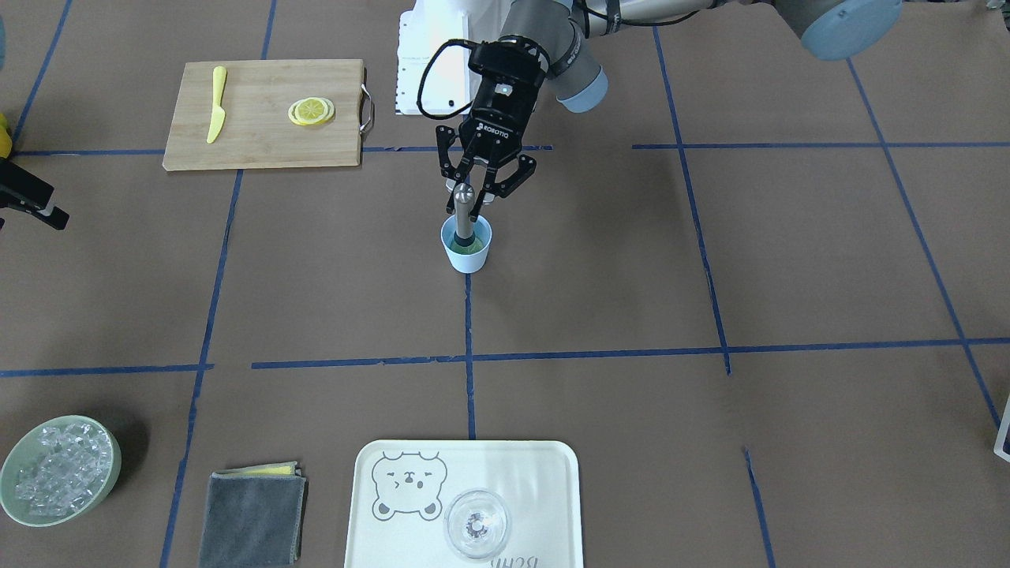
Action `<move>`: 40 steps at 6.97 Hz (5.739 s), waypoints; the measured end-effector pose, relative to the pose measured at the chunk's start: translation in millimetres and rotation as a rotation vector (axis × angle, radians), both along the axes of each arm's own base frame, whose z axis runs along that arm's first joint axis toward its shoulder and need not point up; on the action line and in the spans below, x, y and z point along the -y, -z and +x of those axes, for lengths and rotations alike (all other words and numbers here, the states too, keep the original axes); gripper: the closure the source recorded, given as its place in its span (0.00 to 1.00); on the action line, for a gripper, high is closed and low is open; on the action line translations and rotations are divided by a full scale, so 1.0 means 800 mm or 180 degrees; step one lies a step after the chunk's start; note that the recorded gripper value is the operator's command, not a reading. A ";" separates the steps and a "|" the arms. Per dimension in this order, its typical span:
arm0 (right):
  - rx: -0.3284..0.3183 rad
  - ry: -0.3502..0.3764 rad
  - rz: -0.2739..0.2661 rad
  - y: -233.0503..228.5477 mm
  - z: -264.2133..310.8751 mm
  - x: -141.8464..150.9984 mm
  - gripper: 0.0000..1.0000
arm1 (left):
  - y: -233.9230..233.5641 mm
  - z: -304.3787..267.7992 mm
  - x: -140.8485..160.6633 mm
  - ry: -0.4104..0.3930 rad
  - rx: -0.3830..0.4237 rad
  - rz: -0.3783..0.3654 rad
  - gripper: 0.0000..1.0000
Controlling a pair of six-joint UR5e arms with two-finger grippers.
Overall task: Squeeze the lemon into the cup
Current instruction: 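Press the muddler down into the cup onto the lemon, then lift the muddler out of the cup with the left gripper, then carry the muddler back to its spot and stand it down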
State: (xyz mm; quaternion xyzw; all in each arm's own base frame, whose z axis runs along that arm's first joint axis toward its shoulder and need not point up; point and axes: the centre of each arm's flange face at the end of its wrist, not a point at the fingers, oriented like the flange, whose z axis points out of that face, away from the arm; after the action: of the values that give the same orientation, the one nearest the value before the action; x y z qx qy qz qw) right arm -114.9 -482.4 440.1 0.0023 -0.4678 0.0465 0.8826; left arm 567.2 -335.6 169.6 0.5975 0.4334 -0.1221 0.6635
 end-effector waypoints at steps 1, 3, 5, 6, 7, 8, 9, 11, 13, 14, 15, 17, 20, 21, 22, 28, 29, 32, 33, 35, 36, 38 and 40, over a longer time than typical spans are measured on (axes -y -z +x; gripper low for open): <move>0.0000 0.0000 -0.0001 0.000 0.000 0.000 0.00 | -0.007 0.010 -0.003 -0.0021 0.0053 -0.0011 1.00; 0.0002 -0.0001 0.0000 0.001 0.000 0.001 0.00 | -0.019 0.024 -0.008 -0.0051 0.0124 -0.0025 1.00; 0.0004 0.0000 -0.0003 0.001 0.000 0.001 0.00 | -0.024 0.031 -0.014 -0.0082 0.0151 -0.0030 1.00; 0.0004 0.0000 -0.0005 0.001 0.000 0.001 0.00 | -0.026 0.033 -0.017 -0.0094 0.0163 -0.0031 1.00; 0.0004 0.0000 -0.0006 0.001 -0.001 0.001 0.00 | -0.028 0.035 -0.018 -0.0101 0.0172 -0.0033 1.00; 0.0004 0.0000 -0.0006 0.001 -0.001 0.001 0.00 | -0.029 0.035 -0.019 -0.0106 0.0177 -0.0034 1.00; 0.0004 0.0000 -0.0006 0.001 -0.001 0.002 0.00 | -0.029 0.036 -0.020 -0.0110 0.0177 -0.0034 1.00; 0.0005 0.0000 -0.0004 0.002 -0.001 0.002 0.00 | -0.020 0.031 -0.022 -0.0115 0.0125 -0.0023 1.00; 0.0009 0.0000 0.0008 0.005 -0.001 0.002 0.00 | 0.020 -0.001 -0.027 -0.0111 0.0082 0.0142 1.00; 0.0013 -0.0001 0.0017 0.008 -0.001 0.002 0.00 | 0.045 -0.025 -0.030 -0.0085 0.0082 0.0267 1.00; 0.0016 -0.0002 0.0023 0.010 -0.001 0.002 0.00 | 0.065 -0.047 -0.029 -0.0042 0.0060 0.0355 1.00; 0.0020 -0.0005 0.0027 0.011 0.000 0.001 0.00 | 0.099 -0.095 -0.012 0.0079 -0.0080 0.0452 1.00; 0.0025 -0.0010 0.0040 0.011 0.002 -0.002 0.00 | 0.072 -0.138 0.057 -0.0249 0.0203 0.0585 1.00; 0.0028 -0.0010 0.0049 0.012 0.003 -0.005 0.00 | 0.043 -0.151 0.098 -0.0577 0.0501 0.0516 1.00; 0.0030 -0.0010 0.0057 0.014 0.004 -0.009 0.00 | 0.003 -0.172 0.136 -0.1000 0.0801 0.0357 1.00; 0.0040 -0.0016 0.0072 0.018 0.009 -0.024 0.00 | -0.300 -0.374 0.193 -0.2295 0.0943 -0.1690 1.00; 0.0042 -0.0022 0.0068 0.019 0.010 -0.024 0.00 | -0.316 -0.378 0.196 -0.2188 0.0645 -0.2303 1.00; 0.0051 -0.0028 0.0081 0.024 0.010 -0.025 0.00 | -0.392 -0.370 0.204 -0.2005 0.0600 -0.3188 1.00; 0.0053 -0.0029 0.0085 0.025 0.010 -0.025 0.00 | -0.411 -0.368 0.206 -0.2026 0.0722 -0.3225 1.00; 0.0058 -0.0029 0.0095 0.027 0.010 -0.026 0.00 | -0.441 -0.361 0.203 -0.2087 0.0914 -0.3243 1.00; 0.0060 -0.0028 0.0101 0.028 0.010 -0.026 0.00 | -0.453 -0.356 0.198 -0.2161 0.1045 -0.3196 1.00; 0.0062 -0.0027 0.0104 0.029 0.009 -0.026 0.00 | -0.469 -0.352 0.196 -0.2248 0.1223 -0.3125 1.00; 0.0064 -0.0029 0.0105 0.030 0.009 -0.026 0.00 | -0.479 -0.351 0.195 -0.2261 0.1278 -0.3231 1.00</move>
State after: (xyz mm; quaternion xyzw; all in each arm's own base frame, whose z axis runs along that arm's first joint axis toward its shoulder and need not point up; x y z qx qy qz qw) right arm -107.4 -461.4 416.4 0.0185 -0.4773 0.0428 0.8775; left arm 286.4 -491.8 553.0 0.0413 0.3607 0.0291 0.9313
